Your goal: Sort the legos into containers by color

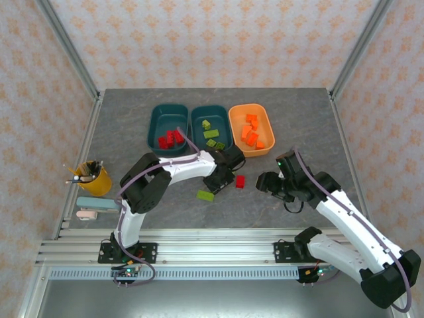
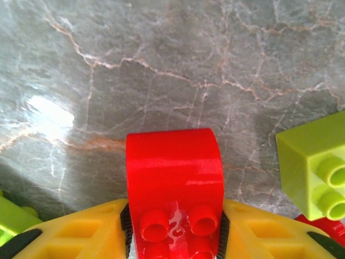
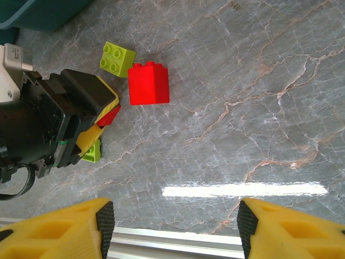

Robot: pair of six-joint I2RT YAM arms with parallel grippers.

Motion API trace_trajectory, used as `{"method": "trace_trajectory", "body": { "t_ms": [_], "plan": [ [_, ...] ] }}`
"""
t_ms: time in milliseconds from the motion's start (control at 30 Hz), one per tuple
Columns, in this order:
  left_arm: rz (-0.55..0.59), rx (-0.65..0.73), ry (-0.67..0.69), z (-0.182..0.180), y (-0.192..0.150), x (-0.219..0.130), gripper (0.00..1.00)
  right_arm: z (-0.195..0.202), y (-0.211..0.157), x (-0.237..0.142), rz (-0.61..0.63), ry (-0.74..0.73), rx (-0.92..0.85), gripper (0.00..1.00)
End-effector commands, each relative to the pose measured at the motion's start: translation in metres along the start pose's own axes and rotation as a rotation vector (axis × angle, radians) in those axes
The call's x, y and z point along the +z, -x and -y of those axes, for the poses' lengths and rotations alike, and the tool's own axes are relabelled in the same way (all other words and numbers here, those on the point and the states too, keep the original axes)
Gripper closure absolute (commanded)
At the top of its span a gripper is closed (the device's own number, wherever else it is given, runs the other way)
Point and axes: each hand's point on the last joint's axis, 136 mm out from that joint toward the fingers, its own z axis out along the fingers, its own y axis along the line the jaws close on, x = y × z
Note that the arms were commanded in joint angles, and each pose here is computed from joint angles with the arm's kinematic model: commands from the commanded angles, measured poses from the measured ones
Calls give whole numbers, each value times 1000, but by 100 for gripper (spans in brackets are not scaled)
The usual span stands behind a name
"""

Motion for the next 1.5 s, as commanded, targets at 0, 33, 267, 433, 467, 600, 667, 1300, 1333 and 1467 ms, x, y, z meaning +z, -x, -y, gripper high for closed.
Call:
{"method": "trace_trajectory", "body": {
  "t_ms": [0,33,267,433,467,600,667,1300,1333,1467],
  "plan": [
    [61,56,87,-15,20,8,56,-11,6,-7,21,35,-10,36],
    [58,61,89,-16,21,10,56,-12,6,-7,20,40,-9,36],
    [96,105,53,-16,29,0,71,-40,6,-18,40,212,-20,36],
    [144,146,20,-16,41,-33,73,-67,16,-37,111,388,2,34],
    [152,155,17,-18,45,-41,73,-73,18,-40,117,421,5,34],
    [177,164,-20,-25,71,-77,74,-93,27,-45,126,492,0,34],
    [189,160,-33,-29,89,-92,75,-103,32,-44,123,514,-10,34],
    [247,174,21,-21,320,-95,77,-227,159,2,359,573,-29,33],
    [253,174,19,-19,329,-90,77,-231,163,5,354,568,-29,33],
    [255,180,13,-8,352,-71,77,-238,168,14,332,546,-37,33]
  ]
}}
